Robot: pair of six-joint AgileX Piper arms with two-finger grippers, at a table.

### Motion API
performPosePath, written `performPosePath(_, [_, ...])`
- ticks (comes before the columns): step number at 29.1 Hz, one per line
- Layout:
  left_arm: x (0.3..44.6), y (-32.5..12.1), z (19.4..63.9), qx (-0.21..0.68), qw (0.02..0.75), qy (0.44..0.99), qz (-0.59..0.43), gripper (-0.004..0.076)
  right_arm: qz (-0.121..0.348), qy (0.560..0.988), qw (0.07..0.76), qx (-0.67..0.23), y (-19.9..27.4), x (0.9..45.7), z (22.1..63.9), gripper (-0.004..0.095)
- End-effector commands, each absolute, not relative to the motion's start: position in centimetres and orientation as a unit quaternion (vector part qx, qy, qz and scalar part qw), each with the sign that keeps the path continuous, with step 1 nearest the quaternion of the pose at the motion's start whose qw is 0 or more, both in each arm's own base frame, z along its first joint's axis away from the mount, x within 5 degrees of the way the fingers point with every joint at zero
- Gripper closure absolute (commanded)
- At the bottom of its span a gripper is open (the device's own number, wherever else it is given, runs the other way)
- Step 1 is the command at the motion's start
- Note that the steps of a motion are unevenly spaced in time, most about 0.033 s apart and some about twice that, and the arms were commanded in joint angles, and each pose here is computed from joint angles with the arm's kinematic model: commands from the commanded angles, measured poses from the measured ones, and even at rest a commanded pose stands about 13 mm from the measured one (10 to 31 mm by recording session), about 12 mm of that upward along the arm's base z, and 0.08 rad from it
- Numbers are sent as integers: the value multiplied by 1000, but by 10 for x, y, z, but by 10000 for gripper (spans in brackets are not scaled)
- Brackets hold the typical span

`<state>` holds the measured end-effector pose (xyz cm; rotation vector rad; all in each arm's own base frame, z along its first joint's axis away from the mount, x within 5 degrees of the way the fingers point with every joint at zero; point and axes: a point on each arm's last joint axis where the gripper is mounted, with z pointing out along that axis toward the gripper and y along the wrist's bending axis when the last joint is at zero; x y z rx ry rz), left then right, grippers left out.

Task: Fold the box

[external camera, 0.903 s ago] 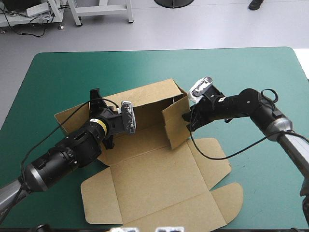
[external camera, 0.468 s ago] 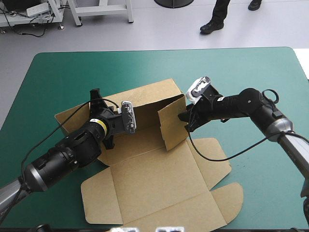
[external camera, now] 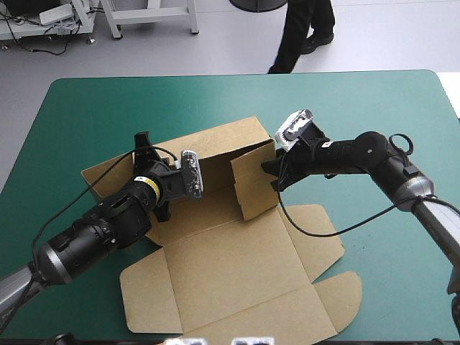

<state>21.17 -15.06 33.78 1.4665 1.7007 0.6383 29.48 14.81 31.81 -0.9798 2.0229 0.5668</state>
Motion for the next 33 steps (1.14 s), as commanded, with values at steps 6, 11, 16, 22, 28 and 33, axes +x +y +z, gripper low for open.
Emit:
performPosePath(6, [210,-154,346,570,415,669,236,729,170,799,439,-374,171,284,337,487])
performPosePath(11, [211,-153,348,565,420,666,245,729,183,810,434,-348,172,283,337,502])
performPosePath(16, [213,-153,350,556,428,666,252,729,182,810,437,-346,174,283,335,528])
performPosePath(22, [215,-151,353,536,444,668,264,729,163,787,474,-360,187,279,332,530])
performPosePath(28, [215,-151,353,536,444,668,264,729,153,783,489,-353,193,287,325,537])
performPosePath(33, [215,-151,353,536,444,668,264,729,137,773,511,-350,198,293,321,537])
